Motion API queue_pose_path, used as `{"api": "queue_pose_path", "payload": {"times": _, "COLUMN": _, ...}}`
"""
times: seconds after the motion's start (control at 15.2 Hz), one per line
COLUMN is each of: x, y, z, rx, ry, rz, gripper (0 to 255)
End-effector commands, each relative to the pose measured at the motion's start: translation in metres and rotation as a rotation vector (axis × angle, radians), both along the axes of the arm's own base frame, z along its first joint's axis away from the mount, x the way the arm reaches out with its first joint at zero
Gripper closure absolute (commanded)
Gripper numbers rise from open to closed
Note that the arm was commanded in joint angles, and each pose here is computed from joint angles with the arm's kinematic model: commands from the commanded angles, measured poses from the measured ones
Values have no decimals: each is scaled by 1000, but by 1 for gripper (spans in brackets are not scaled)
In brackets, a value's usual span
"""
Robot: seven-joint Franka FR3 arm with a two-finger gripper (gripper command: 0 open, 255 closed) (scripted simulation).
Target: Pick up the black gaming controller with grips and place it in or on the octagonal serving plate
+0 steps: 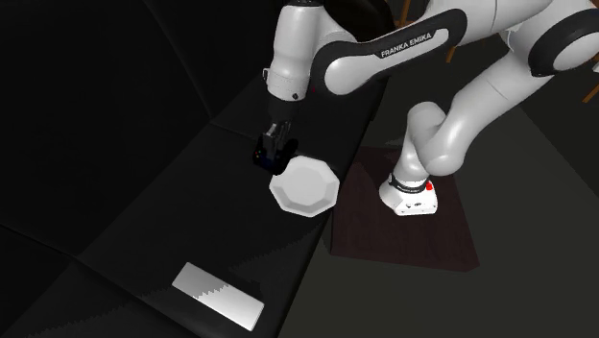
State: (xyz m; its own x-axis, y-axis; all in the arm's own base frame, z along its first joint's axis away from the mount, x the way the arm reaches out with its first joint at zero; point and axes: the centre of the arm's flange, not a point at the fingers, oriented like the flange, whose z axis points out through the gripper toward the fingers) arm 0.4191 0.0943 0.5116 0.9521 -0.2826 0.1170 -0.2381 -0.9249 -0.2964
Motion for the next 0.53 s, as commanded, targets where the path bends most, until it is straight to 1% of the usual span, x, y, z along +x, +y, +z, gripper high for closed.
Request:
{"api": "queue_pose_path", "payload": {"times": 0.0, "x": -23, "y": 16, "z": -2, "rx": -1, "ry": 0, "rz": -1, "gripper": 255}}
{"api": "queue_pose_path", "payload": {"times": 0.26, "x": -66, "y": 46, "z": -2, "rx": -1, "ry": 0, "rz": -1, "gripper": 255}}
{"api": "queue_pose_path", "payload": {"times": 0.33, "x": -83, "y": 57, "z": -2, "rx": -1, "ry": 0, "rz": -1, "gripper": 255}}
{"api": "queue_pose_path", "payload": {"times": 0.46, "x": -83, "y": 57, "z": -13, "rx": -1, "ry": 0, "rz": -1, "gripper": 255}}
